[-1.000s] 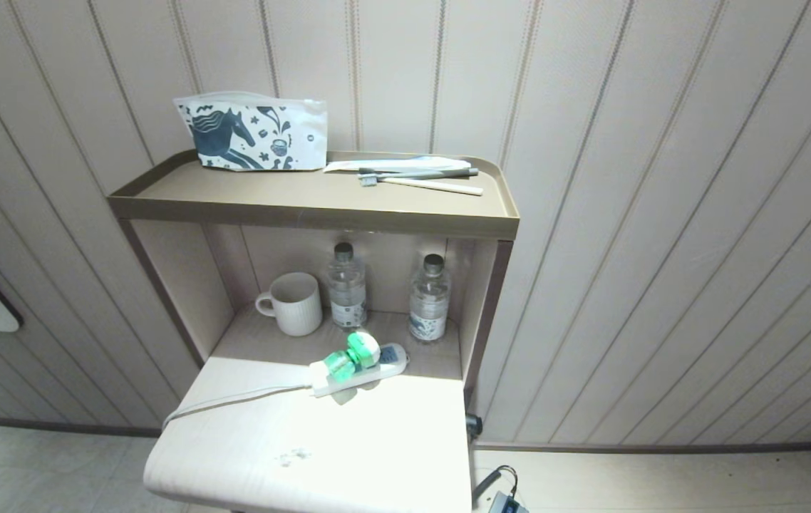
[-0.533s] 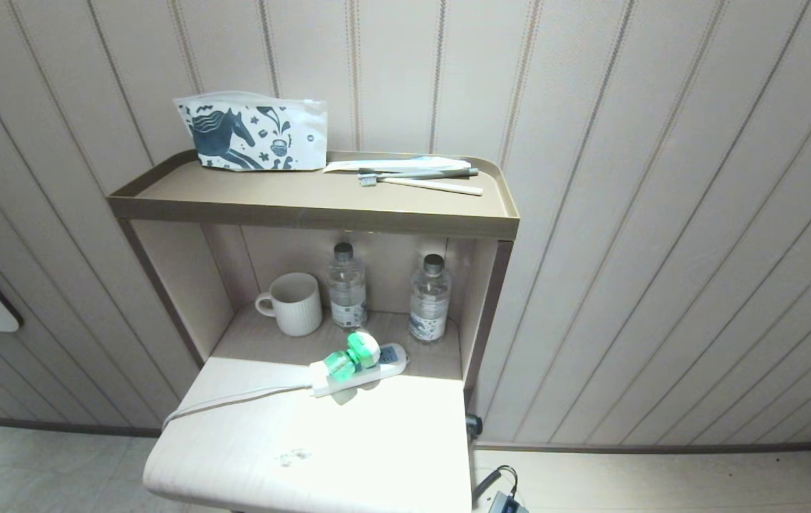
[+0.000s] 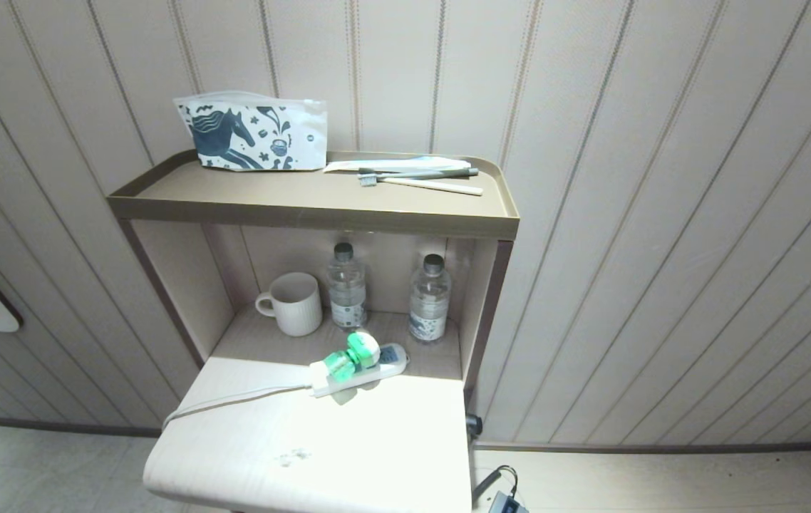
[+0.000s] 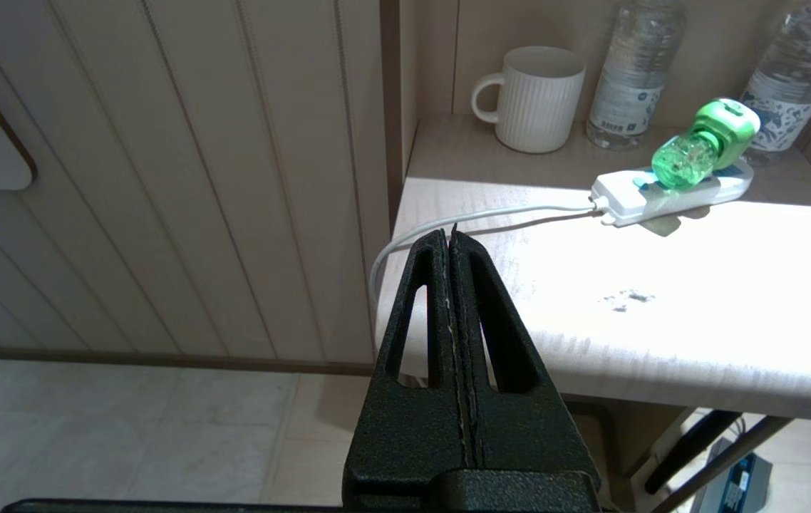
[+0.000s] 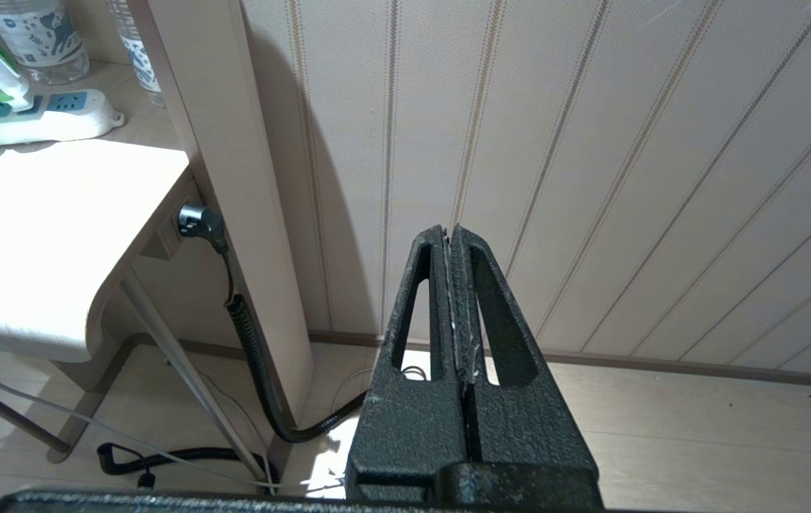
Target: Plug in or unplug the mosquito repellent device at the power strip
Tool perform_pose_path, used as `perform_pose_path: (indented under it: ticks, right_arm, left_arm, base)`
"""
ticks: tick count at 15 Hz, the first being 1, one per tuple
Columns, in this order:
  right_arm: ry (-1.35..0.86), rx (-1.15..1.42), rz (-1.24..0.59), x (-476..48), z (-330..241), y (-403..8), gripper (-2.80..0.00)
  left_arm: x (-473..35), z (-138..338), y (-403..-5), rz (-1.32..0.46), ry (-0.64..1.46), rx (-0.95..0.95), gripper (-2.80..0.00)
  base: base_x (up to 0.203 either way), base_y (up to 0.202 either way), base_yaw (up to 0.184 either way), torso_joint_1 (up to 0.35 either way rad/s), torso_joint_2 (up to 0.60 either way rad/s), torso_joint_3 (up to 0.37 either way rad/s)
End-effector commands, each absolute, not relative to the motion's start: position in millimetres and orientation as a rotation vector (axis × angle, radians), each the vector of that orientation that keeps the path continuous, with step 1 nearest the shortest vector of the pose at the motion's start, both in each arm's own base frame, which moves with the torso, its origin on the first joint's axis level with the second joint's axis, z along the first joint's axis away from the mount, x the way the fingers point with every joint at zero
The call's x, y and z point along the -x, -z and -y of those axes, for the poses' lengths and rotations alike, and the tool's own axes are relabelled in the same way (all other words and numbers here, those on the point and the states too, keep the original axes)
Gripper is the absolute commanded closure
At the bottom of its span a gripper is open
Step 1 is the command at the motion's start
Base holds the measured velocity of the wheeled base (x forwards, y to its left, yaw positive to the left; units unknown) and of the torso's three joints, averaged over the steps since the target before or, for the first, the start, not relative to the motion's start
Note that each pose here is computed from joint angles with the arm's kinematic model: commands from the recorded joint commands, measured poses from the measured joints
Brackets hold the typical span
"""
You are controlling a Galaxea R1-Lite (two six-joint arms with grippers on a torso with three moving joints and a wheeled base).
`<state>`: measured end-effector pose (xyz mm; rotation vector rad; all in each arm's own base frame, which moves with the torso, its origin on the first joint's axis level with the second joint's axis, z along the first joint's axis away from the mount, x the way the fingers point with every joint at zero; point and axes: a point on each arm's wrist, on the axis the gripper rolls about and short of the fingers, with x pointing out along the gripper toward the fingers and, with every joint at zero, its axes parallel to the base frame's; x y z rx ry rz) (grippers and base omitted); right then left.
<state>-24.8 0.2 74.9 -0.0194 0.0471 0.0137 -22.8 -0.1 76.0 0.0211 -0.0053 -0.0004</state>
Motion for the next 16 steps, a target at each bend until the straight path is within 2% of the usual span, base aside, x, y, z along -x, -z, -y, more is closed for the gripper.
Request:
perform_pose_path:
  ticks: [1,16]
  right_arm:
    - [-0.014,0.020,-0.047,24.8,-0.2,-74.9,0.00]
    - [0.002,-0.008,-0.009,22.6,0.2,-74.9,0.00]
  left_arm:
    - [22.7,0.1,-76.1,0.005,0.000,-0.021,0.00]
    - [22.7,0.1,-76.1,0.005,0.000,-0.021,0.00]
  base:
    - [0.000,0.000,0.000,0.000,0.00,0.000]
    - [0.000,0.000,0.000,0.000,0.00,0.000]
